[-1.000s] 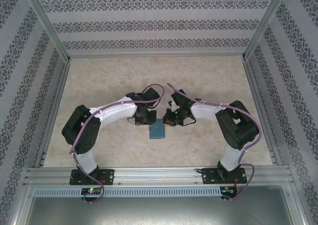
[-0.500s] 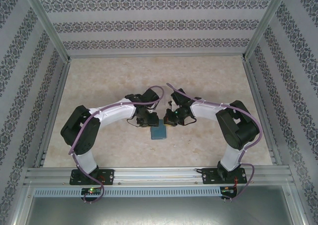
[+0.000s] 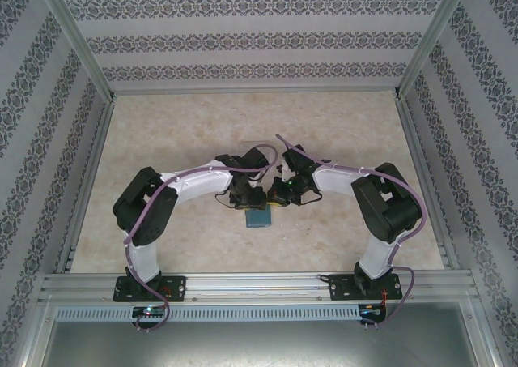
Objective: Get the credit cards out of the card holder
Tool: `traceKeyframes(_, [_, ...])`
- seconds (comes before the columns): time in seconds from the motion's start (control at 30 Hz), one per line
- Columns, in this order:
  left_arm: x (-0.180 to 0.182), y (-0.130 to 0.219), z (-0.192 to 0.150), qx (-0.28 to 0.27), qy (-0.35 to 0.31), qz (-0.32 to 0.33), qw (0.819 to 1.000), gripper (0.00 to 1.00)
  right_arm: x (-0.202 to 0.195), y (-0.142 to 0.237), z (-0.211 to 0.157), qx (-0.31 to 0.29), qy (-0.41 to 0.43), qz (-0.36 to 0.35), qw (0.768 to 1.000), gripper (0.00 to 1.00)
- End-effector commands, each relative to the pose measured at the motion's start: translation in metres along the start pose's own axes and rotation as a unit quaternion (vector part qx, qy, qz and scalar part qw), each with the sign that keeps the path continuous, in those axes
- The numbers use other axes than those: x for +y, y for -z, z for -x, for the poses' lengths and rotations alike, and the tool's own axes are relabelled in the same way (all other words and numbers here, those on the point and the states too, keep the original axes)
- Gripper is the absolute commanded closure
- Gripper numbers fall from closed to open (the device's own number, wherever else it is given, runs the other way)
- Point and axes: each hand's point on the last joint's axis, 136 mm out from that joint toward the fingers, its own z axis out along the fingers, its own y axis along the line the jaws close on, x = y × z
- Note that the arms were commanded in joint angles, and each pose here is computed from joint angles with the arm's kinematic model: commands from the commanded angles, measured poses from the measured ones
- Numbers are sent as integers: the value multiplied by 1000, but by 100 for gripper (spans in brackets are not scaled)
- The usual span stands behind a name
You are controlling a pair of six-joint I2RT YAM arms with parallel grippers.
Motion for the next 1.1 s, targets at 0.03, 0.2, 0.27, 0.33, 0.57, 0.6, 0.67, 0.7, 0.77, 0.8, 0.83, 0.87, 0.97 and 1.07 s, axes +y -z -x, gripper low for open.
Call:
traceKeyframes(0.03, [9, -17, -7, 21, -15, 48, 999, 56, -19, -9, -7, 14, -26, -16, 999, 100])
traceKeyframes(0.2, [27, -19, -14, 35, -39, 125, 991, 57, -21, -9, -6, 14, -28, -16, 999, 100])
traceKeyframes(0.27, [31, -21, -16, 40, -49, 149, 987, 58, -21, -9, -6, 15, -28, -16, 999, 100])
traceKeyframes(0.33, [35, -23, -19, 46, -57, 169, 983, 58, -21, -9, -6, 15, -28, -15, 999, 100])
traceKeyframes(0.57, [39, -30, -22, 51, -60, 197, 977, 69, -20, -7, -5, 15, -26, -13, 999, 100])
traceKeyframes(0.6, [39, -29, -21, 47, -59, 197, 978, 71, -20, -7, -6, 15, -25, -13, 999, 100])
traceKeyframes(0.67, [38, -27, -18, 40, -59, 197, 978, 75, -20, -7, -6, 16, -25, -14, 999, 100])
traceKeyframes(0.7, [38, -25, -16, 34, -60, 199, 978, 76, -20, -7, -6, 15, -25, -15, 999, 100])
traceKeyframes(0.77, [39, -19, -12, 18, -58, 203, 977, 80, -21, -7, -6, 15, -24, -15, 999, 100])
traceKeyframes(0.8, [39, -16, -11, 10, -58, 204, 977, 82, -20, -7, -6, 15, -24, -15, 999, 100])
traceKeyframes(0.83, [38, -13, -9, 2, -56, 205, 977, 83, -21, -7, -7, 15, -23, -16, 999, 100])
traceKeyframes(0.87, [39, -10, -7, -5, -54, 206, 977, 84, -21, -6, -7, 15, -22, -18, 999, 100])
traceKeyframes(0.97, [38, -4, -4, -22, -51, 204, 977, 89, -22, -6, -8, 16, -21, -21, 999, 100])
traceKeyframes(1.07, [37, 2, -1, -39, -44, 200, 978, 93, -24, -6, -9, 16, -20, -26, 999, 100])
